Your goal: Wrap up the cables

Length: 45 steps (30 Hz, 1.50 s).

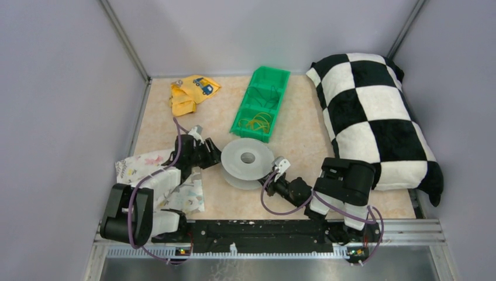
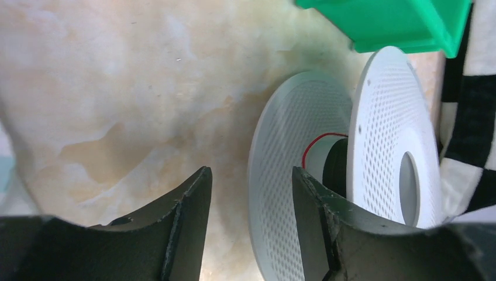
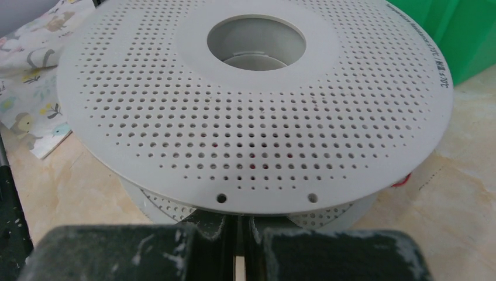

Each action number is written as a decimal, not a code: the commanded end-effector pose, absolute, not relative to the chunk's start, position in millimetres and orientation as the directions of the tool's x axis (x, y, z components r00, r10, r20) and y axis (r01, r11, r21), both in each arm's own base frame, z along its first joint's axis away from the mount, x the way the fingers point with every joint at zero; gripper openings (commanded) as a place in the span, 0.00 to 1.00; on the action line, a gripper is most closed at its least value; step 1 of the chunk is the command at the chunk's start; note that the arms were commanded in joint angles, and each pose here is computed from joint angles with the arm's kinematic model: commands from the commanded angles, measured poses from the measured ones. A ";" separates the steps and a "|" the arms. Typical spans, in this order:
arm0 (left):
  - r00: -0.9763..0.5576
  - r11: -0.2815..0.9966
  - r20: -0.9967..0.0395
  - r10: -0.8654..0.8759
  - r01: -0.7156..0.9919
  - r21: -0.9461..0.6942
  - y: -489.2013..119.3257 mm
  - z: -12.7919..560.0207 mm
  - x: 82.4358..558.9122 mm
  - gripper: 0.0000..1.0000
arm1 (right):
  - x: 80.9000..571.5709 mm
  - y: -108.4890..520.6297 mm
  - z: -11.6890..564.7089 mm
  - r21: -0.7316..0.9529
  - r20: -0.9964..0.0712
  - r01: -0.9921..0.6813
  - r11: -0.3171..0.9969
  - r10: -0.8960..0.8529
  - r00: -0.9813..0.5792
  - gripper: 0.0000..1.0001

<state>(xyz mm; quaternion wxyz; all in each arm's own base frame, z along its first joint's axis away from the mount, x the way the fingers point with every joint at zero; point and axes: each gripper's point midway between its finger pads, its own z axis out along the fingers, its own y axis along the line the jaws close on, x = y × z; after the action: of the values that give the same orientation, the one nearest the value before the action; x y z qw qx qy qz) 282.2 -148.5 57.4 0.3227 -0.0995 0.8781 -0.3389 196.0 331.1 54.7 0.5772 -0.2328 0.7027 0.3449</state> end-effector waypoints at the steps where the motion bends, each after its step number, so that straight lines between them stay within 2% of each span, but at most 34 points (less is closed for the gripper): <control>1: -0.715 0.787 -0.552 -0.430 0.003 -0.617 -130.9 73.0 297.4 0.59 | 200.4 346.9 108.9 0.258 -0.959 -0.757 0.600 0.254 -0.126 0.00; 13: -0.657 0.757 -0.571 -0.493 0.000 -0.653 -123.1 104.1 290.3 0.59 | 203.0 344.6 95.2 0.239 -0.967 -0.746 0.622 0.218 -0.129 0.01; 21: -0.660 0.748 -0.565 -0.495 0.008 -0.664 -125.2 107.4 287.1 0.60 | 201.9 340.8 92.1 0.247 -0.966 -0.739 0.627 0.216 -0.140 0.28; 24: -0.659 0.748 -0.569 -0.492 0.014 -0.663 -125.6 109.4 288.4 0.60 | 201.2 339.1 90.0 0.242 -0.968 -0.739 0.629 0.207 -0.141 0.31; 29: -0.658 0.748 -0.570 -0.491 0.017 -0.664 -126.0 111.0 289.7 0.59 | 198.9 333.1 87.7 0.239 -0.970 -0.736 0.634 0.196 -0.145 0.45; 33: -0.654 0.747 -0.573 -0.494 0.018 -0.665 -126.0 113.1 290.8 0.60 | 198.0 324.3 91.0 0.241 -0.969 -0.726 0.644 0.203 -0.142 0.53; 45: -0.628 0.754 -0.606 -0.488 0.047 -0.656 -124.4 131.4 295.2 0.60 | 190.1 295.9 105.3 0.257 -0.965 -0.704 0.663 0.220 -0.145 0.68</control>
<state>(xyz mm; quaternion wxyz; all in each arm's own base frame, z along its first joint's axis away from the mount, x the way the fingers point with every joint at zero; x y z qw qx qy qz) 284.7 -123.7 104.0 0.3796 -0.1437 0.8574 -0.3163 189.4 297.4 58.0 0.5857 -0.2267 0.7080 0.3229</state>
